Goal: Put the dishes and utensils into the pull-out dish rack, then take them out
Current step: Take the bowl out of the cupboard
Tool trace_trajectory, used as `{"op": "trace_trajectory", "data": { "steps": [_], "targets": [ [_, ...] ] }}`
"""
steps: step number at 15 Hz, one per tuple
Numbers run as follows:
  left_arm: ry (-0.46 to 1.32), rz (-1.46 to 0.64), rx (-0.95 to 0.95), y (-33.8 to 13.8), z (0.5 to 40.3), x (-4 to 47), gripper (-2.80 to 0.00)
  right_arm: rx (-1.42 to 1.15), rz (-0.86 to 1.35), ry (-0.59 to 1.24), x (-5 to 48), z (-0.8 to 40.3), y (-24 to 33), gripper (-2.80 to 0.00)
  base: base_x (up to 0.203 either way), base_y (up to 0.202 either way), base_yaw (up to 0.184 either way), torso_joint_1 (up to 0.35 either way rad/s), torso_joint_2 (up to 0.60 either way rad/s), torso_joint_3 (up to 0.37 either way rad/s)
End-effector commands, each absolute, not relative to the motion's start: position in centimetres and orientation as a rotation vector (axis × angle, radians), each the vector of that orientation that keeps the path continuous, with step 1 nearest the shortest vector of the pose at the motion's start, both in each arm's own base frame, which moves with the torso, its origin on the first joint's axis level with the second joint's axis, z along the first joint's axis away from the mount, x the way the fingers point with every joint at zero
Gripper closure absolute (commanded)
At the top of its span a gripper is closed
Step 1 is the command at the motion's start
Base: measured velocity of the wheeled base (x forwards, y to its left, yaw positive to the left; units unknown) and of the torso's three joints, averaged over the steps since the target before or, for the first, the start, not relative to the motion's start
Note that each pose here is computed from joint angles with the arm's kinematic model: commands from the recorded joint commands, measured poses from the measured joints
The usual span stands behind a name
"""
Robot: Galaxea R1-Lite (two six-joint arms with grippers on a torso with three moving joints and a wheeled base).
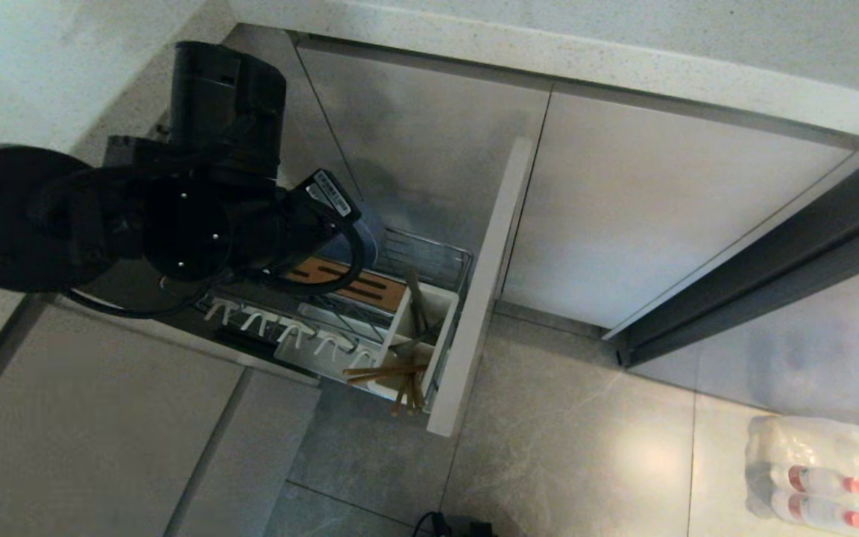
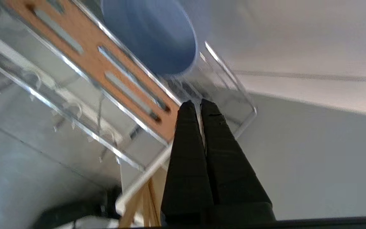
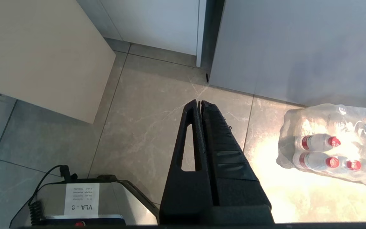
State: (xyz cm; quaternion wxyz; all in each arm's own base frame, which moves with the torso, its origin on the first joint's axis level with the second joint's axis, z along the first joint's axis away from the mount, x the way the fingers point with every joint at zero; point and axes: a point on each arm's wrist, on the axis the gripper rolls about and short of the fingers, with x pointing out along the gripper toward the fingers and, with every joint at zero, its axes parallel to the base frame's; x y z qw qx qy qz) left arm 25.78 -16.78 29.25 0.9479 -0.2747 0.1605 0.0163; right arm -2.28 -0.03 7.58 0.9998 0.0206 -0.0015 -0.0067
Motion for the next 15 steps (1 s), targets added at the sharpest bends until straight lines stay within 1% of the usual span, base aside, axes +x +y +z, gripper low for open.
{"op": "trace_trajectory", "data": {
  "steps": [1, 9, 15],
  "targets": [
    [0.334, 0.043, -0.547, -17.1, 28.7, 26.3, 0.0, 0.041, -0.014, -0.002, -2.3, 7.6, 0.0, 0.0, 0.0, 0.0, 0.0, 0.0, 0.0, 0.0],
    [0.353, 0.06, -0.518, -18.3, 27.4, 28.3, 0.0, 0.041, -0.014, -0.002, -2.3, 7.6, 0.0, 0.0, 0.0, 0.0, 0.0, 0.0, 0.0, 0.0],
    [0.324, 0.101, -0.519, -17.3, 27.3, 30.0, 0.0, 0.041, -0.014, -0.003, -2.3, 7.6, 0.0, 0.0, 0.0, 0.0, 0.0, 0.0, 0.0, 0.0]
  ]
}}
